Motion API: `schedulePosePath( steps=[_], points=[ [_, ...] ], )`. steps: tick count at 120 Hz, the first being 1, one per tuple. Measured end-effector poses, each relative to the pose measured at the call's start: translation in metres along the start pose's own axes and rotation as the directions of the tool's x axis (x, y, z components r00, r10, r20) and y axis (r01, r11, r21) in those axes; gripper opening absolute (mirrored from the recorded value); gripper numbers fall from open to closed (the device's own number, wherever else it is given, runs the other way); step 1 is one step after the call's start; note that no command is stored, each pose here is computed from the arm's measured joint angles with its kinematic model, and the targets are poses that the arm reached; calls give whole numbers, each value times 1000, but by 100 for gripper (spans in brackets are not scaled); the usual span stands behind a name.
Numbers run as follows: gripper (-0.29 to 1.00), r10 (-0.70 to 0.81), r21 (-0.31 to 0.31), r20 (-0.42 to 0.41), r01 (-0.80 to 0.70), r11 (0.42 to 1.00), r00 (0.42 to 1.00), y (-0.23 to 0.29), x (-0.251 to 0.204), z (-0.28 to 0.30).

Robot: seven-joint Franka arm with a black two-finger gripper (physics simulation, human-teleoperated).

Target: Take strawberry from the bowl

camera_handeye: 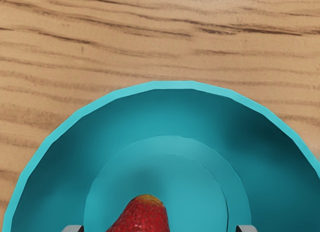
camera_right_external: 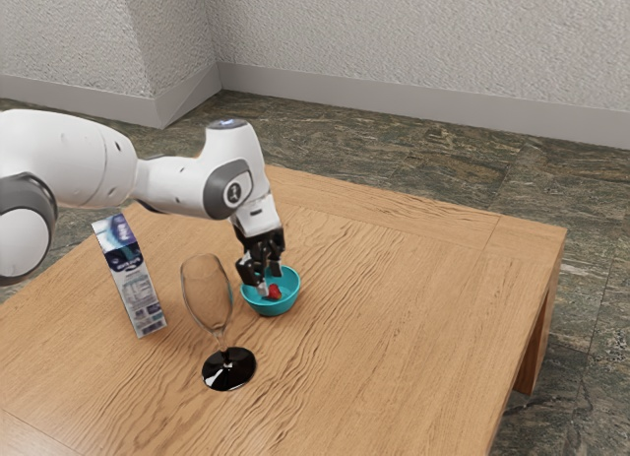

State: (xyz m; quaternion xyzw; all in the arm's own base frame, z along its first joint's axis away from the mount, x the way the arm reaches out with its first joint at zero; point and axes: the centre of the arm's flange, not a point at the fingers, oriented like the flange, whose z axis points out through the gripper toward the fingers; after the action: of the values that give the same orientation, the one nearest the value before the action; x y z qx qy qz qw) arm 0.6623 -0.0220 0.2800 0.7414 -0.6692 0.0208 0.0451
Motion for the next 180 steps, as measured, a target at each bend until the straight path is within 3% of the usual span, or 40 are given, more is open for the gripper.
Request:
schedulePosePath(
  steps=[32, 115, 180],
  points=[
    [38, 43, -14, -3, -43, 999, 999, 0, 0, 11],
    [20, 89, -13, -14, -89, 996, 996, -5, 5, 17],
    [19, 64, -20, -30, -64, 998, 998, -5, -7, 20]
  ],
)
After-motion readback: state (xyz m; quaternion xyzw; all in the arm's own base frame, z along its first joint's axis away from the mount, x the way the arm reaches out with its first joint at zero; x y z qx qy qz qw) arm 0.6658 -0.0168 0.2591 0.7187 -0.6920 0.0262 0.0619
